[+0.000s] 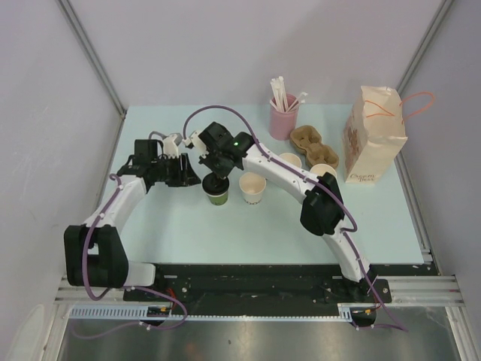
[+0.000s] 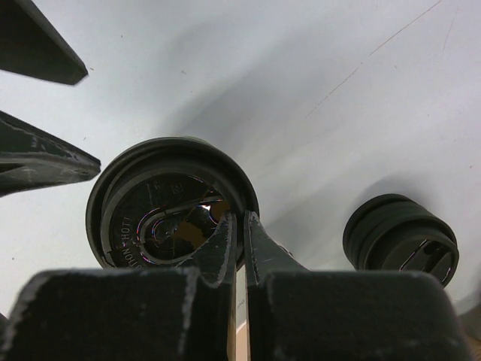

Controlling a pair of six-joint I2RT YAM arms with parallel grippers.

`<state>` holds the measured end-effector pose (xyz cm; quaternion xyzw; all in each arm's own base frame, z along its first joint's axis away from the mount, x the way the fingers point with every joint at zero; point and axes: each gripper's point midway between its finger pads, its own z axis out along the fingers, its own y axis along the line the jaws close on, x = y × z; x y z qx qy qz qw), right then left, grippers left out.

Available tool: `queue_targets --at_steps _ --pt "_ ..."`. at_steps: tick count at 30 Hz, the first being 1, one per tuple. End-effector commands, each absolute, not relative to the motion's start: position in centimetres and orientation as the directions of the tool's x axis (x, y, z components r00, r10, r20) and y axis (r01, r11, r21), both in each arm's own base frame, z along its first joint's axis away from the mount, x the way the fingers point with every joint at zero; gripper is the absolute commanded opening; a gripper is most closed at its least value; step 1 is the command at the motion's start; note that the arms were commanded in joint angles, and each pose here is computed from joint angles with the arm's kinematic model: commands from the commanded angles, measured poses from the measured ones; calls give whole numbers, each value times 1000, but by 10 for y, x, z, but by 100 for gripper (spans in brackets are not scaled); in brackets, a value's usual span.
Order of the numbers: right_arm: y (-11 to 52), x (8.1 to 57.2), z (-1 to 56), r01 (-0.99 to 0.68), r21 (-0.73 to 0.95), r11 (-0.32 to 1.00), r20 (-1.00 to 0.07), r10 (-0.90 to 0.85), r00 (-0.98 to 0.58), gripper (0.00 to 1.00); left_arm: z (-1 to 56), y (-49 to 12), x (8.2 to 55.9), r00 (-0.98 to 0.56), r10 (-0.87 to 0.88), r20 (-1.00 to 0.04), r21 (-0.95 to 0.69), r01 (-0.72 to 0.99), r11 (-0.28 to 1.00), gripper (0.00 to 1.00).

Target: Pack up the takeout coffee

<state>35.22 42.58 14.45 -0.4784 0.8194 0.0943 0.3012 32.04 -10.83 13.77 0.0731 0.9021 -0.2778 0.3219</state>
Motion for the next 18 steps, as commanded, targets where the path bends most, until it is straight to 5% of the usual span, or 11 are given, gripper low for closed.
queue_targets --at_steps 1,18 --pt "426 346 154 -840 -134 526 -596 -720 -356 0 132 -127 311 -834 -86 -544 -577 298 760 50" --pt "426 336 156 -819 -116 562 -658 -661 -361 0 101 -133 296 -894 -82 -440 -636 246 732 33"
